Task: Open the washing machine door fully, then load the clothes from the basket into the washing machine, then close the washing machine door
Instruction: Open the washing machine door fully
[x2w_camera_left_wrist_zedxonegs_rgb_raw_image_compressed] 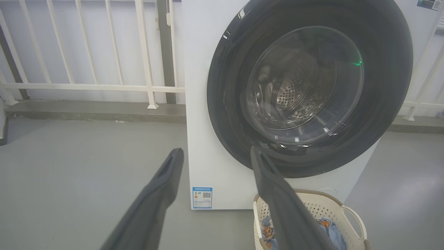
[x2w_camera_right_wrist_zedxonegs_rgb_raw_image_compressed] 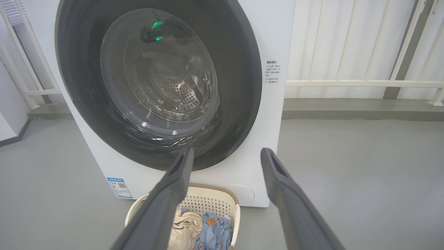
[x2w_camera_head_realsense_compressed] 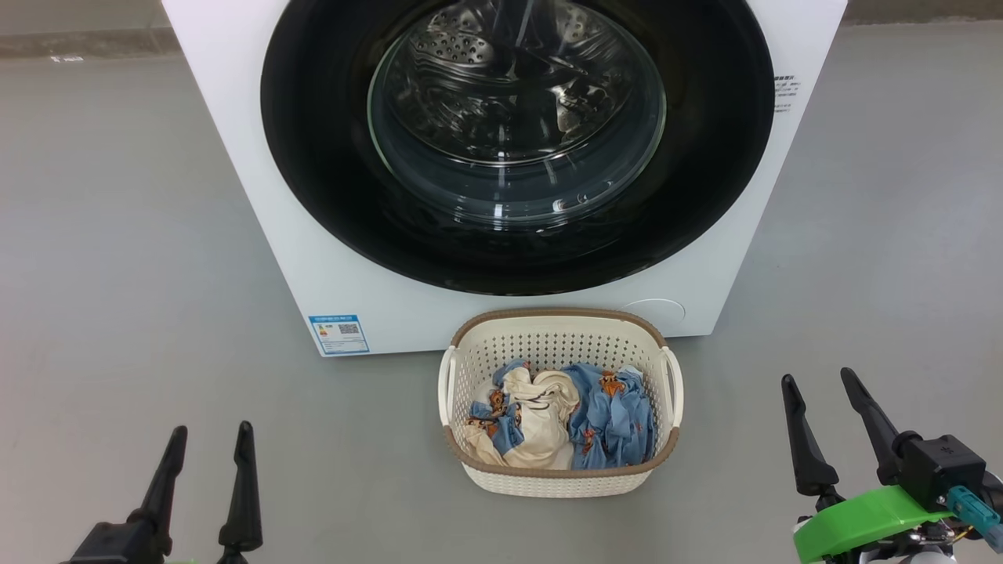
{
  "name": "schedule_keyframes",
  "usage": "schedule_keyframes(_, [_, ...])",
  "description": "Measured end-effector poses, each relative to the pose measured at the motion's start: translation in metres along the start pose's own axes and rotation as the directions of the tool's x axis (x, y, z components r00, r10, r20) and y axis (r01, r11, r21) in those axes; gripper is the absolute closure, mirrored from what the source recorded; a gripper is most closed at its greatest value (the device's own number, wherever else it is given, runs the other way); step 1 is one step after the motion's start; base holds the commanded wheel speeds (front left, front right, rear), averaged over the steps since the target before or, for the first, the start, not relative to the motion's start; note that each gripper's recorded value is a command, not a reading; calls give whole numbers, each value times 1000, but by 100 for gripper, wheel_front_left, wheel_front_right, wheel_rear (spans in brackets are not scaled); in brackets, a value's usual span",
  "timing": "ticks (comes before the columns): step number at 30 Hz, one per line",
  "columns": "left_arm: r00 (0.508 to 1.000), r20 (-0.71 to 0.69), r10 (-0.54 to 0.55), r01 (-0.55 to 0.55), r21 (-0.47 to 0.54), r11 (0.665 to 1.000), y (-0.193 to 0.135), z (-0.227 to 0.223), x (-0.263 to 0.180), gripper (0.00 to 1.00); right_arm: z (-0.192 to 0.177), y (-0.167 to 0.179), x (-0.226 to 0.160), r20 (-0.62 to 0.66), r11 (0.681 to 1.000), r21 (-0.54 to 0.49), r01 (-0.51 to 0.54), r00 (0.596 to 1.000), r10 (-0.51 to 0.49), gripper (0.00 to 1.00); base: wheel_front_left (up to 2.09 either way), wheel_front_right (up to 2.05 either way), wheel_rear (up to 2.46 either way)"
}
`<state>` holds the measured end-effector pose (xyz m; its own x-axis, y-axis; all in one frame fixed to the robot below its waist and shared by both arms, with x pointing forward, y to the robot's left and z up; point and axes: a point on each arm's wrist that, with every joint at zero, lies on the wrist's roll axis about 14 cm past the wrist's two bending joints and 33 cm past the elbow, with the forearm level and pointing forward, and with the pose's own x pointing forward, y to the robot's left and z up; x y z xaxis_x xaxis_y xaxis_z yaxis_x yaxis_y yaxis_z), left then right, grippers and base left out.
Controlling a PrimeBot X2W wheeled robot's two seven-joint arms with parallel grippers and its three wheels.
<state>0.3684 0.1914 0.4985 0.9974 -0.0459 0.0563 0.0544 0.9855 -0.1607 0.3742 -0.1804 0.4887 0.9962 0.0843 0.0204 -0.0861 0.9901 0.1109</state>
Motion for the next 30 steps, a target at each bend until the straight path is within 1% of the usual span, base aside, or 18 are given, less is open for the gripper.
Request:
schedule_keyframes(5, [1000,-4,2,-2,2,1000,1,-1,1,0,1,0,0,3,1000,2,3,1000,-3,0,55,55,-110])
schedule_keyframes(9, [1000,-11,2,-2,2,1000,1,-4,2,0,-1,-1,0,-2,1000,3,6,1000,-6,0,90,90,-181])
schedule_keyframes(28, [1000,-20,-6,6,5,1000,-1,-7,10,0,-6,-7,2,-14,1000,0,24,1000,-24,0,122,122,-244])
schedule_keyframes(30, [1000,-18,-3,3,-9,1000,-2,-7,10,0,-6,-7,2,-16,1000,0,25,1000,-25,0,123,123,-245])
